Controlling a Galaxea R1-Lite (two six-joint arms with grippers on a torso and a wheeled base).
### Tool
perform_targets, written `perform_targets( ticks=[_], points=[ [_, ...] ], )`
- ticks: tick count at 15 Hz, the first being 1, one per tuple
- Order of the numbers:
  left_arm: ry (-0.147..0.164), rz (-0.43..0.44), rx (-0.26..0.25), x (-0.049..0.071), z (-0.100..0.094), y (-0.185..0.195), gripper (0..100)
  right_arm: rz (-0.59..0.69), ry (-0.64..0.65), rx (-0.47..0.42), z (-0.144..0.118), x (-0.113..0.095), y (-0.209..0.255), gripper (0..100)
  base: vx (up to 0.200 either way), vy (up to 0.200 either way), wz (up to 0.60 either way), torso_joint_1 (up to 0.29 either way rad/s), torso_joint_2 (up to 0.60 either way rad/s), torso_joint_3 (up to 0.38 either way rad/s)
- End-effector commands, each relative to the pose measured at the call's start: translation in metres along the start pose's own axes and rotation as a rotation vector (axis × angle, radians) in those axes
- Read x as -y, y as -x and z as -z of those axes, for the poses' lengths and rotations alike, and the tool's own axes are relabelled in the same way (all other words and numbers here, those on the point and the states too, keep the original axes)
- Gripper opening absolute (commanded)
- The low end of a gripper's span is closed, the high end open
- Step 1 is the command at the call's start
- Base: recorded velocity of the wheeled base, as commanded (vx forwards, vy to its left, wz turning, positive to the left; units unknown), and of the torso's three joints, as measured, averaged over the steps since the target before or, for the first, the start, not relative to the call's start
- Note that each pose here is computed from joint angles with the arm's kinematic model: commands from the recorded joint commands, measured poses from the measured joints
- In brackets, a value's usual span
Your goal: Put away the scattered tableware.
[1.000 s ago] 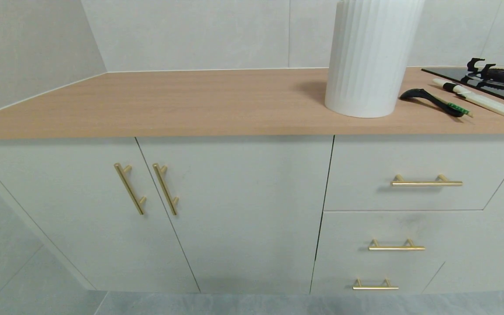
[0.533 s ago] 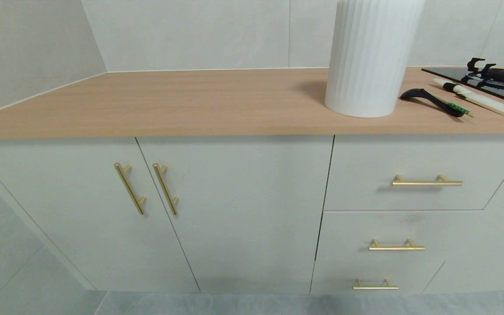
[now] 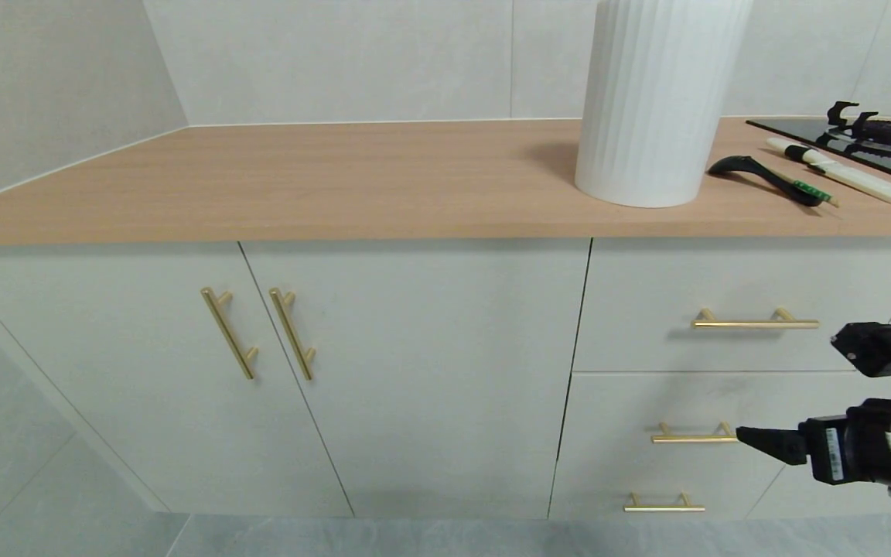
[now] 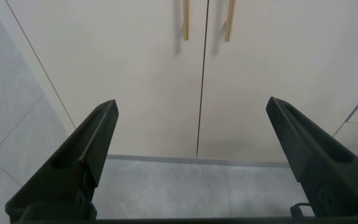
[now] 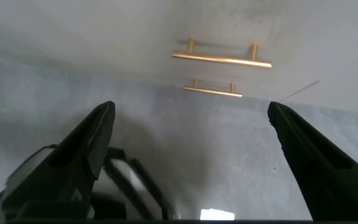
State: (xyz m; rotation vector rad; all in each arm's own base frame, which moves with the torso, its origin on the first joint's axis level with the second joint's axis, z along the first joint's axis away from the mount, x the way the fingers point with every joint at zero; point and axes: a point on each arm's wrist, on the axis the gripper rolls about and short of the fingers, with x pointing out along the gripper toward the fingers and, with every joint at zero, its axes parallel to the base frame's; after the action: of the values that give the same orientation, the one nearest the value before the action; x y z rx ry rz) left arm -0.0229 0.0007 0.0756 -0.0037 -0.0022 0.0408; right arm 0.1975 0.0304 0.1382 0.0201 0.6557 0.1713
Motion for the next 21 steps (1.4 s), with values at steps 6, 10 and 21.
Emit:
perform_targets(
  ticks=[6,10,21],
  points=[
    [0.001,-0.001,-0.001,0.000,0.000,0.000,100,0.100,-0.015,-0.148,0.034,0.013,-0.075,100,0.000,0.000,0.00,0.000,0.00,0.000],
    [-0.001,-0.001,-0.001,0.000,0.000,0.000,100,0.148,-0.013,-0.072,0.051,0.018,-0.107,100,0.000,0.000,0.00,0.000,0.00,0.000],
    [0.001,-0.001,-0.001,0.000,0.000,0.000,100,0.255,-0.026,0.108,0.071,0.026,-0.161,100,0.000,0.000,0.00,0.000,0.00,0.000]
  ],
)
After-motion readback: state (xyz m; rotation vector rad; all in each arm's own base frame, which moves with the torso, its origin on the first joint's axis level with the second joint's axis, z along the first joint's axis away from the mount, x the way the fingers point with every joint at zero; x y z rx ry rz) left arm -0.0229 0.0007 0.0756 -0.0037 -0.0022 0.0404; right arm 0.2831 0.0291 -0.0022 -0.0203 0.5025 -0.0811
